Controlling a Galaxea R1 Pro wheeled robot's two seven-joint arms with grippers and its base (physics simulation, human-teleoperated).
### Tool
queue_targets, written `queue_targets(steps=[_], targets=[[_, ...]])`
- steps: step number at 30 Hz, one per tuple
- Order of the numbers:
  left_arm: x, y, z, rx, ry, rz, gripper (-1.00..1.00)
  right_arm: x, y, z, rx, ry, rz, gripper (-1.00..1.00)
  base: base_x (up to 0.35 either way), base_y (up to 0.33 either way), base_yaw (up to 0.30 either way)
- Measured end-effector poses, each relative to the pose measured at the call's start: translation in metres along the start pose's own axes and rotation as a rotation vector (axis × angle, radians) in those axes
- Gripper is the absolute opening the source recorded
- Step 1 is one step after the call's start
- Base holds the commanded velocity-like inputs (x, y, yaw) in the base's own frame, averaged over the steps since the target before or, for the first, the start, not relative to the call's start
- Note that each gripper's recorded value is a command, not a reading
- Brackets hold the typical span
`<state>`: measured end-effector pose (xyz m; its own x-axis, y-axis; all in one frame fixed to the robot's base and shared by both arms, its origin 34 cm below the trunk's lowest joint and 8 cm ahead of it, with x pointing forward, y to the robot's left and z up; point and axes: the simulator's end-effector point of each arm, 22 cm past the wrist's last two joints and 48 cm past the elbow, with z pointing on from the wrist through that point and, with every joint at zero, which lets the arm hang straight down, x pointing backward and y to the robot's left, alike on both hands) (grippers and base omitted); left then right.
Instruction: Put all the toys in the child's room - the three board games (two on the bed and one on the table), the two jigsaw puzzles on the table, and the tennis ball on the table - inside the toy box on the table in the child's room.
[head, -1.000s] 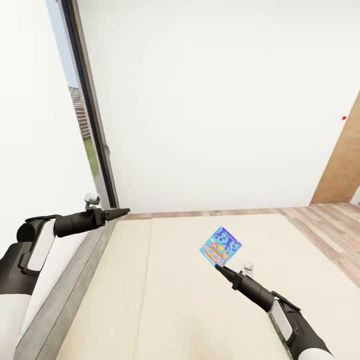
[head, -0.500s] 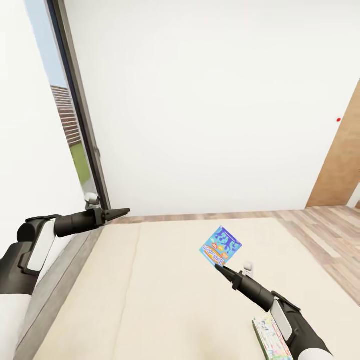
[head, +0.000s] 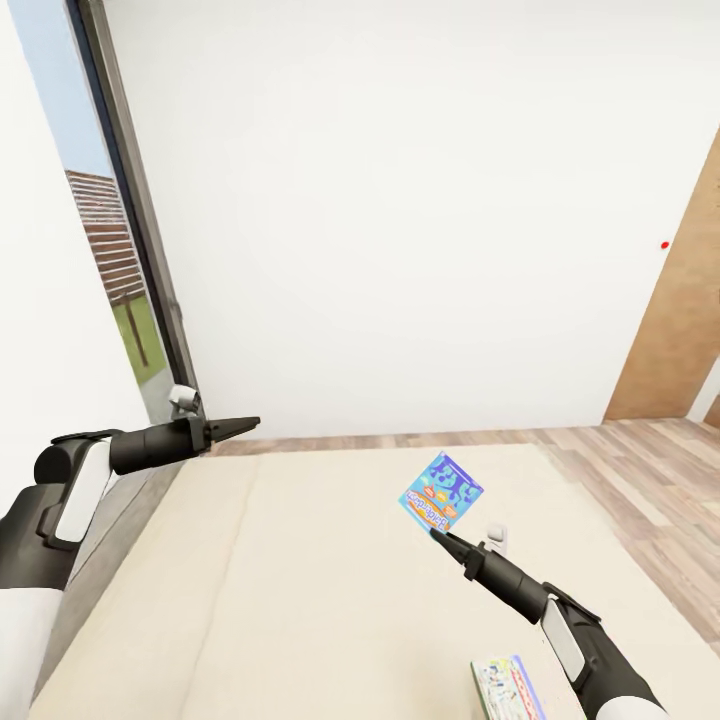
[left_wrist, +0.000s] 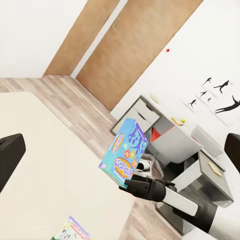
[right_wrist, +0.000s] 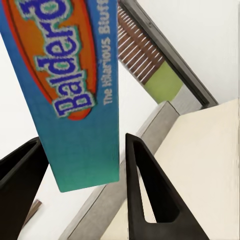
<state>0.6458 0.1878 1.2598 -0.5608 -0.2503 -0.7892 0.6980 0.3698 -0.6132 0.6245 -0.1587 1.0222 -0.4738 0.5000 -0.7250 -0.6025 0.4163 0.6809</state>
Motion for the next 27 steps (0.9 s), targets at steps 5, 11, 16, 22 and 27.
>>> queue_targets(steps=[5, 11, 16, 22, 27], targets=[[-0.0016, -0.0028, -0.0006, 0.002, -0.002, 0.004, 1.0, -0.0019, 0.0017, 0.0004, -0.002, -0.002, -0.004, -1.0, -0.033, -0.254, 0.0], [-0.002, -0.0041, -0.0009, 0.004, -0.002, 0.005, 1.0, -0.0023, 0.0024, 0.0005, -0.003, -0.002, -0.004, -1.0, -0.021, -0.047, 0.0], [-0.0019, -0.004, -0.0009, 0.004, -0.002, 0.005, 1.0, -0.0024, 0.0024, 0.0006, -0.003, -0.002, -0.004, -1.0, -0.002, -0.17, 0.0], [-0.0019, -0.0039, -0.0009, 0.003, -0.002, 0.005, 1.0, -0.0023, 0.0025, 0.0006, -0.003, -0.002, -0.005, -1.0, 0.0, -0.25, 0.0], [-0.0019, -0.0037, -0.0007, 0.003, -0.002, 0.005, 1.0, -0.0017, 0.0026, 0.0008, -0.003, 0.001, -0.006, -1.0, -0.001, -0.298, 0.0]])
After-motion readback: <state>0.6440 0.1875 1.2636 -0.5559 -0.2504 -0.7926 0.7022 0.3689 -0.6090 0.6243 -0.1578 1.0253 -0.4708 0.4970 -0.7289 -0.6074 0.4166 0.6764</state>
